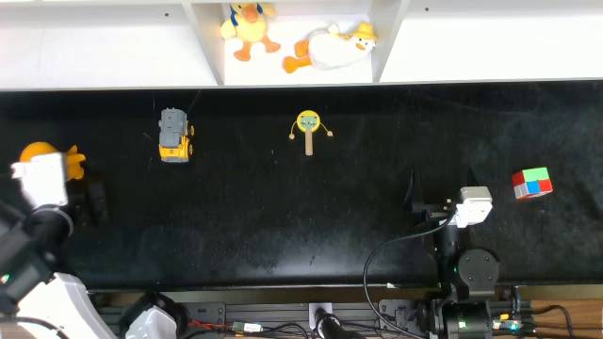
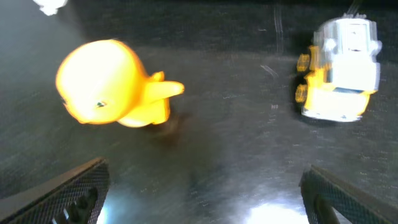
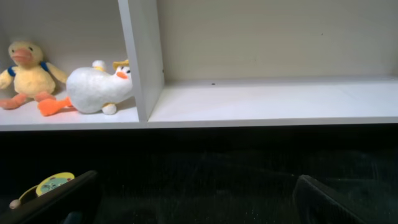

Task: Store Toys

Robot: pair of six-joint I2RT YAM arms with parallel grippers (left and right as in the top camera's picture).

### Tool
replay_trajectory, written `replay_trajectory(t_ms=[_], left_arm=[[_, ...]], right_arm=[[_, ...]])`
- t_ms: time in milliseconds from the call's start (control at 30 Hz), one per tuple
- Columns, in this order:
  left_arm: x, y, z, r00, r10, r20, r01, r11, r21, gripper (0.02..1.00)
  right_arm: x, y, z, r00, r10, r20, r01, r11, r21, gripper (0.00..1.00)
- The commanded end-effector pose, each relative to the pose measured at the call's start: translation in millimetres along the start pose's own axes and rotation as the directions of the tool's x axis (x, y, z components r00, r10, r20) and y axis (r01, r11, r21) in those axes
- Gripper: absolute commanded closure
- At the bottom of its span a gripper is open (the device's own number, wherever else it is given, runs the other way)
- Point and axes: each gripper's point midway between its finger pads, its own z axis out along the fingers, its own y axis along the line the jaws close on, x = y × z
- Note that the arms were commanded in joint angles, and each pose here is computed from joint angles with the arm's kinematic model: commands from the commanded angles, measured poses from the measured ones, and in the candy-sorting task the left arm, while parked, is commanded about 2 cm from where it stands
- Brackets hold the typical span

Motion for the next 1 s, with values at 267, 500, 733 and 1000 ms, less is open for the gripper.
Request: replay_trajectory(t_ms=[267, 500, 733, 1000], left_arm=[[-9.6, 60.6, -21.1, 0.996, -0.003, 0.092, 0.019, 0.986, -0.167, 0.02], [-2.7, 83.6, 17.1, 0.998, -0.032, 0.059, 0.04, 0.99, -0.136, 0.02], [-0.1, 85.6, 55.4, 0.999, -0.022, 0.038, 0.025, 0.997, -0.076, 0.02], [-11.4, 82.5, 75.6, 0.998, 0.028, 0.062, -0.024, 0.998, -0.059, 0.02]], right_arm=[[3.7, -0.6, 0.4, 1.0, 0.004, -0.001, -0.004, 1.0, 0.0, 0.005], [3.7, -0.6, 0.4, 1.0, 0.004, -0.001, -0.004, 1.0, 0.0, 0.005], [3.7, -0.6, 0.4, 1.0, 0.004, -0.001, -0.004, 1.0, 0.0, 0.007], [3.8, -0.6, 0.4, 1.0, 0.004, -0.002, -0.004, 1.0, 0.001, 0.005]])
